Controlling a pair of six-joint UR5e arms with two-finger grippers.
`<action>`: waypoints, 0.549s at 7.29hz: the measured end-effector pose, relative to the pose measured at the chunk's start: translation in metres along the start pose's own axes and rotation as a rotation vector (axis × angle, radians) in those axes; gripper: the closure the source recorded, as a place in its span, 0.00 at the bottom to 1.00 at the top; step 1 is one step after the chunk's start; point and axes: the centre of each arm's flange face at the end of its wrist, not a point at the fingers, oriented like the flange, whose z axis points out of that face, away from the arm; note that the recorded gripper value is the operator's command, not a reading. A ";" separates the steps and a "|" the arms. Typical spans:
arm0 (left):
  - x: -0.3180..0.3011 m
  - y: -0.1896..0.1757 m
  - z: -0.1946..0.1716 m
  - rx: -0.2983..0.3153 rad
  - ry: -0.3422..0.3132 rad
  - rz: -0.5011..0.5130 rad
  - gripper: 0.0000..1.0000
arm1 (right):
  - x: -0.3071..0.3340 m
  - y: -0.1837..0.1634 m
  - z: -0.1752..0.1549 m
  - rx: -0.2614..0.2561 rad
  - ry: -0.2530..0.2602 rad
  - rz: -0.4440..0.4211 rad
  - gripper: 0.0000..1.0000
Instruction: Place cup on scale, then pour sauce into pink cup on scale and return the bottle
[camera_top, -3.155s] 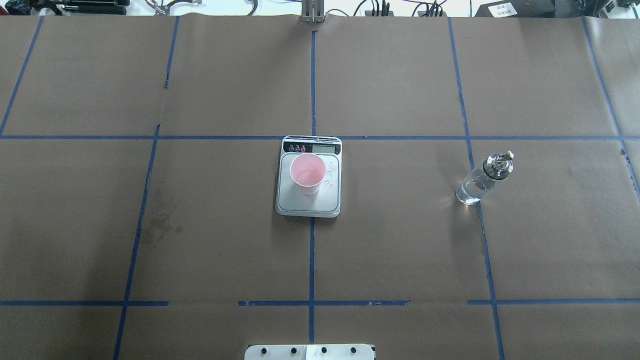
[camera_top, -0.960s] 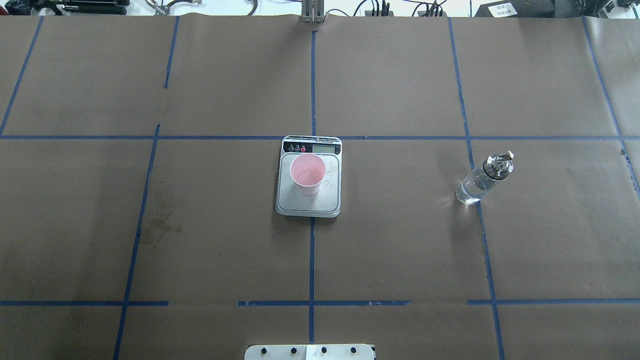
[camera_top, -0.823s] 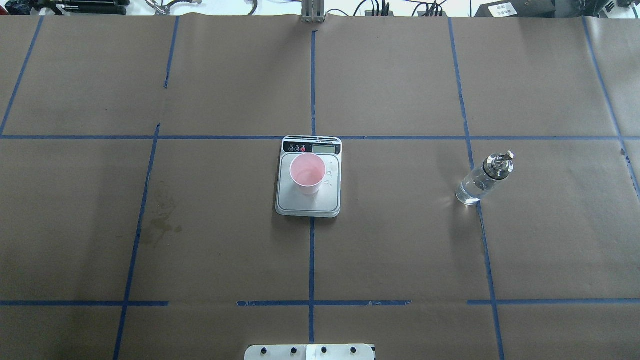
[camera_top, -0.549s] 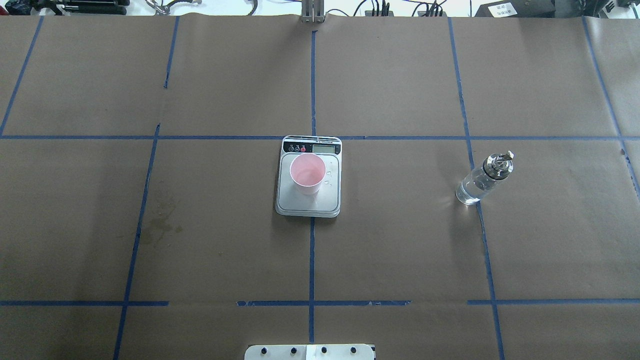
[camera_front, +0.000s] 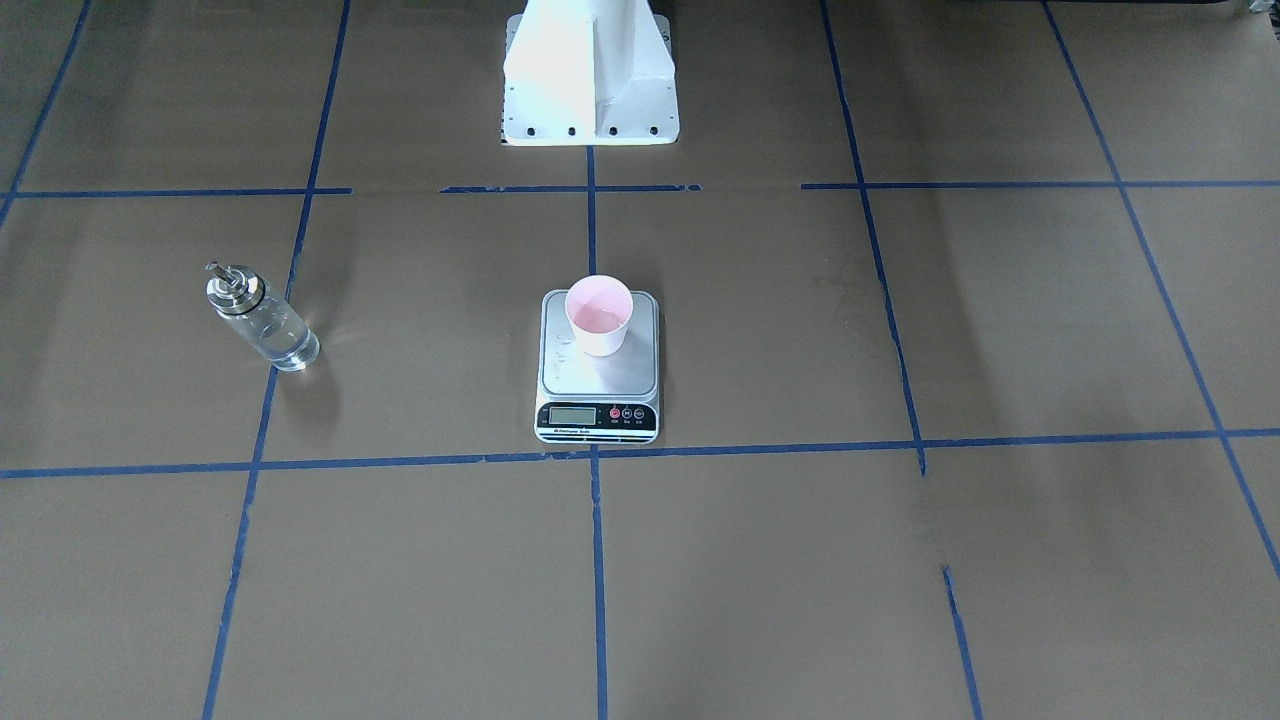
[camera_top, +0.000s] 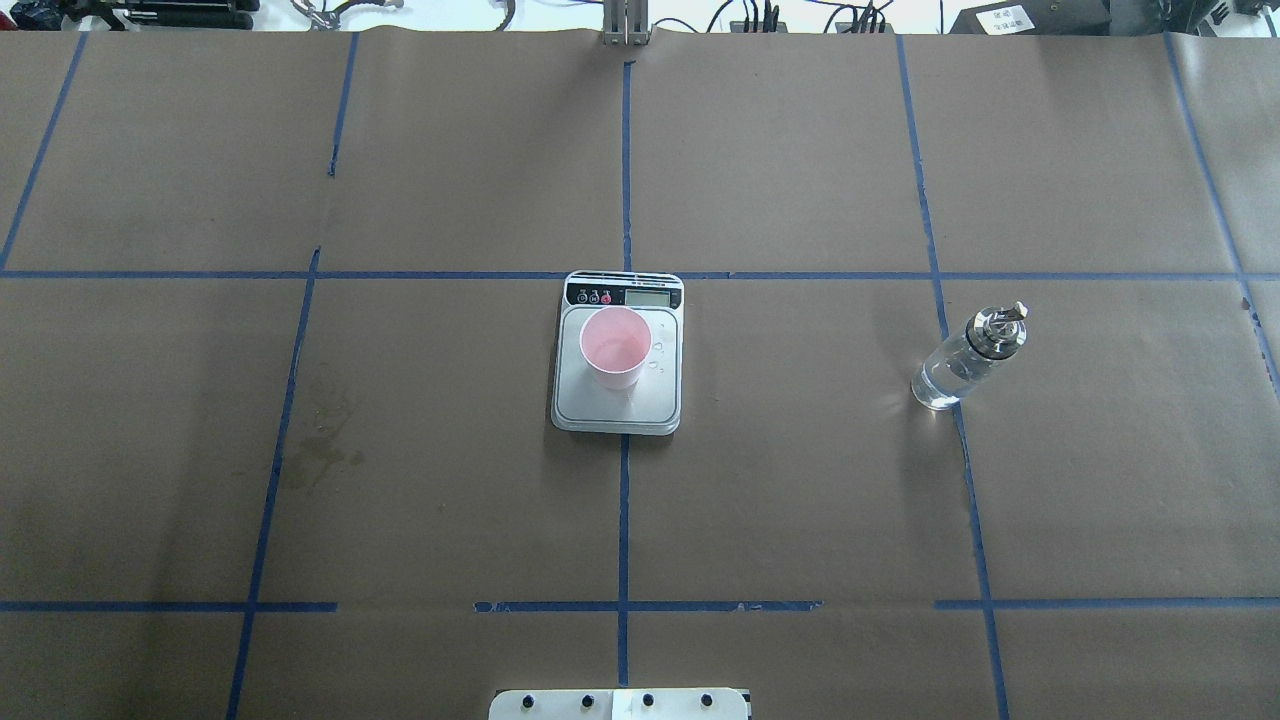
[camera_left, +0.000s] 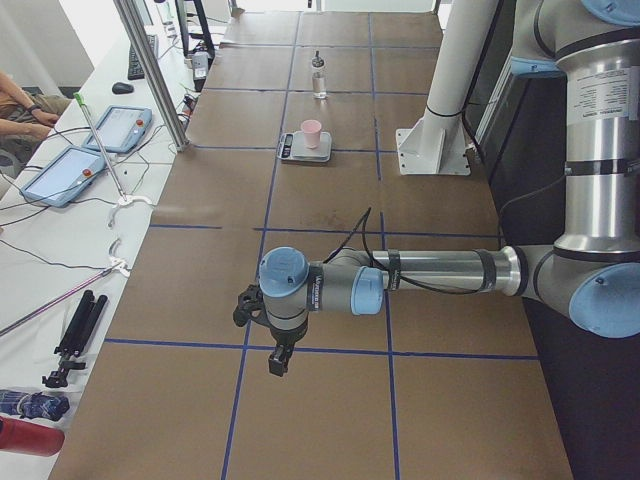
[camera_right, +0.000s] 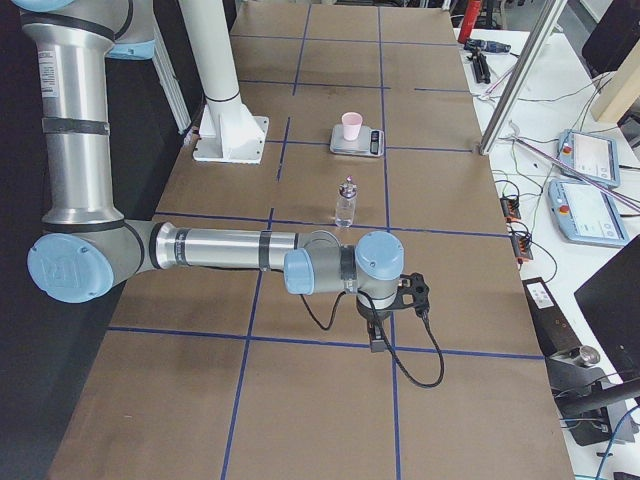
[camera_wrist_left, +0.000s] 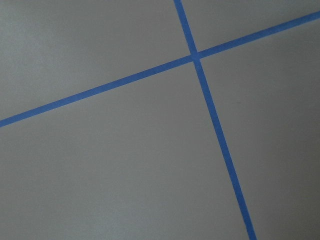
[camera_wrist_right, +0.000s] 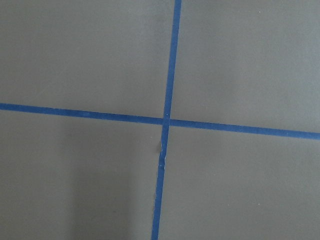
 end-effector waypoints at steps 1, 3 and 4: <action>0.002 -0.004 -0.003 0.031 -0.005 -0.047 0.00 | 0.000 -0.001 0.000 0.006 -0.002 -0.004 0.00; 0.004 -0.006 -0.006 0.055 -0.003 -0.094 0.00 | -0.002 -0.003 -0.001 0.010 -0.005 -0.007 0.00; 0.005 -0.005 -0.006 0.059 0.010 -0.098 0.00 | -0.002 -0.003 -0.002 0.011 -0.006 -0.008 0.00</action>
